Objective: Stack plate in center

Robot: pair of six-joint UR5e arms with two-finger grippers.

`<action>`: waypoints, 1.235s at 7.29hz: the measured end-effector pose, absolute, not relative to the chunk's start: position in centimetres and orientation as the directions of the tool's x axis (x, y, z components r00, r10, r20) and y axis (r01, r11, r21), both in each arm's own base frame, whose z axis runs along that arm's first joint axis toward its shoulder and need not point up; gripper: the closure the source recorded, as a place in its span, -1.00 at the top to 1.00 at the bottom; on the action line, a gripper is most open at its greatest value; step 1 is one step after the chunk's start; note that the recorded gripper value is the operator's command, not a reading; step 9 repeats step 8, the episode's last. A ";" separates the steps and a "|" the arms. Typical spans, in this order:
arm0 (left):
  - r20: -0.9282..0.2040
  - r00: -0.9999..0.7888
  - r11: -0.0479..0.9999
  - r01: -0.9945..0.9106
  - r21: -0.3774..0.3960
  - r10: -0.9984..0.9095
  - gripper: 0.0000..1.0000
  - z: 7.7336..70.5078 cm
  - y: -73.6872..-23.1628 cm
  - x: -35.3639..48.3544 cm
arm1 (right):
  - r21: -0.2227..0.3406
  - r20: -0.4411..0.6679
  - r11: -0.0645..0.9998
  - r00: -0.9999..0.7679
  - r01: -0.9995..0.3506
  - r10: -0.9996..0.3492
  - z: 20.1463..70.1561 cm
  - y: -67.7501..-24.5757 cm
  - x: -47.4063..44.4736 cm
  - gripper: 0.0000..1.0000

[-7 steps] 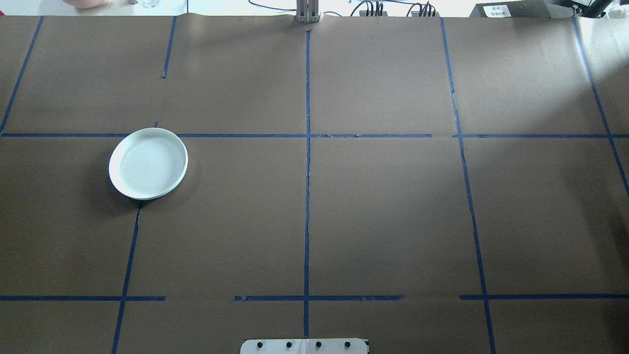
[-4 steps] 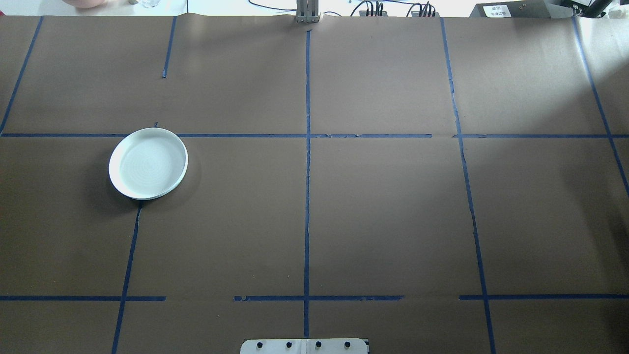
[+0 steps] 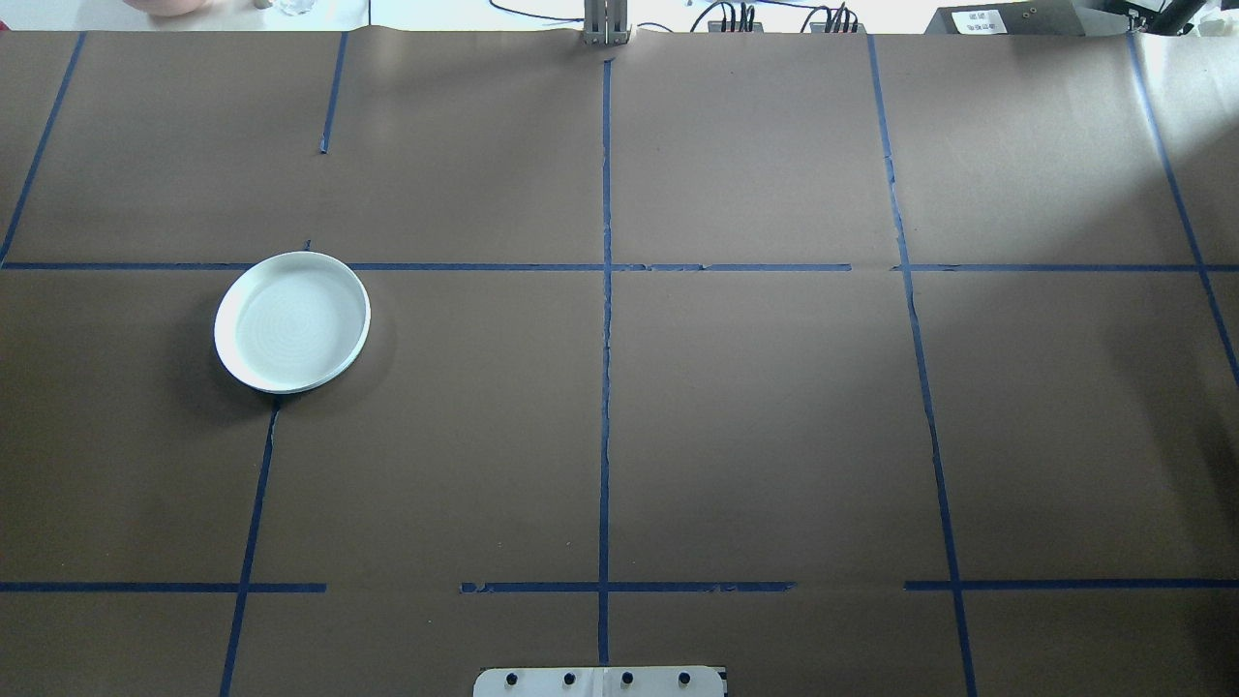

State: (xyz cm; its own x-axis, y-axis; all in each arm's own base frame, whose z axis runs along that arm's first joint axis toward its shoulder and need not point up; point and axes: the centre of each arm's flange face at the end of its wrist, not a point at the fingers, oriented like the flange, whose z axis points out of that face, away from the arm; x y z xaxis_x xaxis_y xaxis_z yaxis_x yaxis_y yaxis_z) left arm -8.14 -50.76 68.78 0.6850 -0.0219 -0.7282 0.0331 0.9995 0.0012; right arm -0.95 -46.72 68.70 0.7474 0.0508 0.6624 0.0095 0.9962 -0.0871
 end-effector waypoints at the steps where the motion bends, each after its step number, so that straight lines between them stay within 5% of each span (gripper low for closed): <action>1: -0.724 0.688 0.999 0.049 -0.017 -0.046 1.00 68.9 -50.6 -8.2 | -0.087 0.662 0.996 0.747 0.009 0.051 68.7 -46.7 -0.9 1.00; 9: -0.725 0.687 0.997 0.072 -0.006 -0.054 1.00 68.9 -50.2 -9.7 | -0.087 0.662 0.996 0.747 0.009 0.051 68.7 -46.7 -0.9 1.00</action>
